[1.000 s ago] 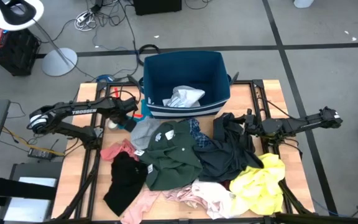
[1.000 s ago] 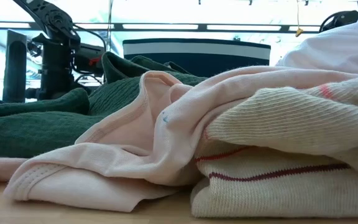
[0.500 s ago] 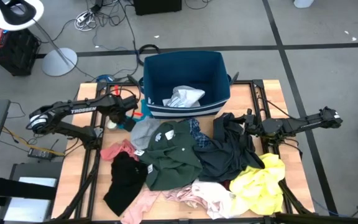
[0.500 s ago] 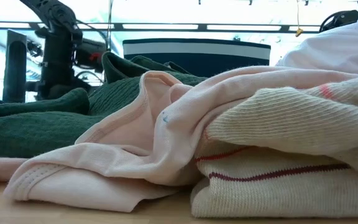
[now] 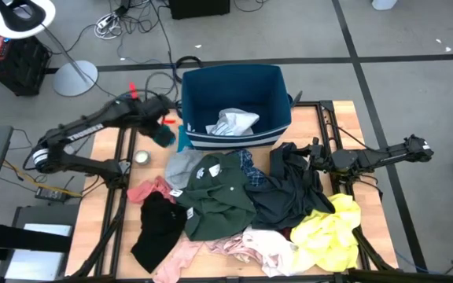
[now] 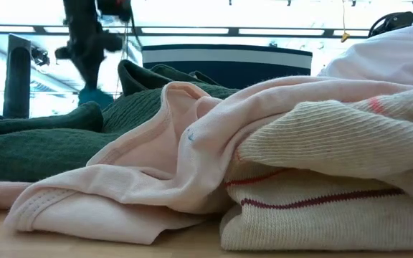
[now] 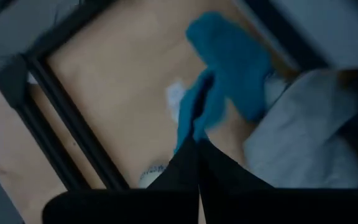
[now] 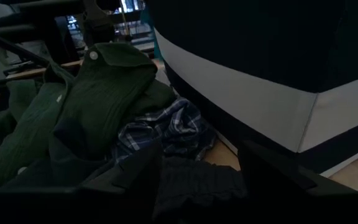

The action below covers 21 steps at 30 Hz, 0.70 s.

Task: Sort clothes
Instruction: Put the bottom blue sock into the blue laundry bin

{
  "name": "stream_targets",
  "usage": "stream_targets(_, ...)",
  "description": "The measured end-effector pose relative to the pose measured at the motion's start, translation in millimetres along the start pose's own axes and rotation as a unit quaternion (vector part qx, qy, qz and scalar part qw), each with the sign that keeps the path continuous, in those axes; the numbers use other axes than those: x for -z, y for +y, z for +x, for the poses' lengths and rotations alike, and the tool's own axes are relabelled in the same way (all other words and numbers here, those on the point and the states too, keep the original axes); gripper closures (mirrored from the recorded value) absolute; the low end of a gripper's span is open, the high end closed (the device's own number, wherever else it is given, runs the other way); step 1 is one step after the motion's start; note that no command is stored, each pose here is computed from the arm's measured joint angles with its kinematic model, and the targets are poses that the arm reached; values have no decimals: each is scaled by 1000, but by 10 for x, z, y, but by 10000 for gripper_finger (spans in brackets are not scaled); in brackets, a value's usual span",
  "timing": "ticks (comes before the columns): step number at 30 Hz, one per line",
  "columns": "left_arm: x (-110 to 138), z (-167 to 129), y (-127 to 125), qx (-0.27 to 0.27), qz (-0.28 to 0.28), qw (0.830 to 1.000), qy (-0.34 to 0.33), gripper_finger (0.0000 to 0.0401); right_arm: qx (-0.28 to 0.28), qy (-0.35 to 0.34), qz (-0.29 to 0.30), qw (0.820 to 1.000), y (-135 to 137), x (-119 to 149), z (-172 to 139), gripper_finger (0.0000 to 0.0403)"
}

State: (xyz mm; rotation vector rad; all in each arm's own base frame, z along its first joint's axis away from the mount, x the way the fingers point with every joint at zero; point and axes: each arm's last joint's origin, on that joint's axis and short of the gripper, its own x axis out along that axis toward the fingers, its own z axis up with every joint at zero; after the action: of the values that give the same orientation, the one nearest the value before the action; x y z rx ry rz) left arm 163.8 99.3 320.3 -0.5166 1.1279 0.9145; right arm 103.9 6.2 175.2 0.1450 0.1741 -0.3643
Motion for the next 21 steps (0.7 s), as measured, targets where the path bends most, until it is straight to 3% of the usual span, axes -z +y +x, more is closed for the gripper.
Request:
stream_targets(6,-209,-564,63,39,3,994,-103,401,-1,-4,3,1000,3,-10,0,187)
stream_targets(12,-449,-961,55,97,16,965,-242,401,-1,-5,3,1000,3,-11,0,187)
stream_targets(16,-593,-1099,17,133,28,934,-329,401,-2,-6,4,1000,4,-14,0,187)
stream_targets(21,-811,-1030,-132,183,56,913,-360,401,-2,-7,4,1000,4,-14,0,187)
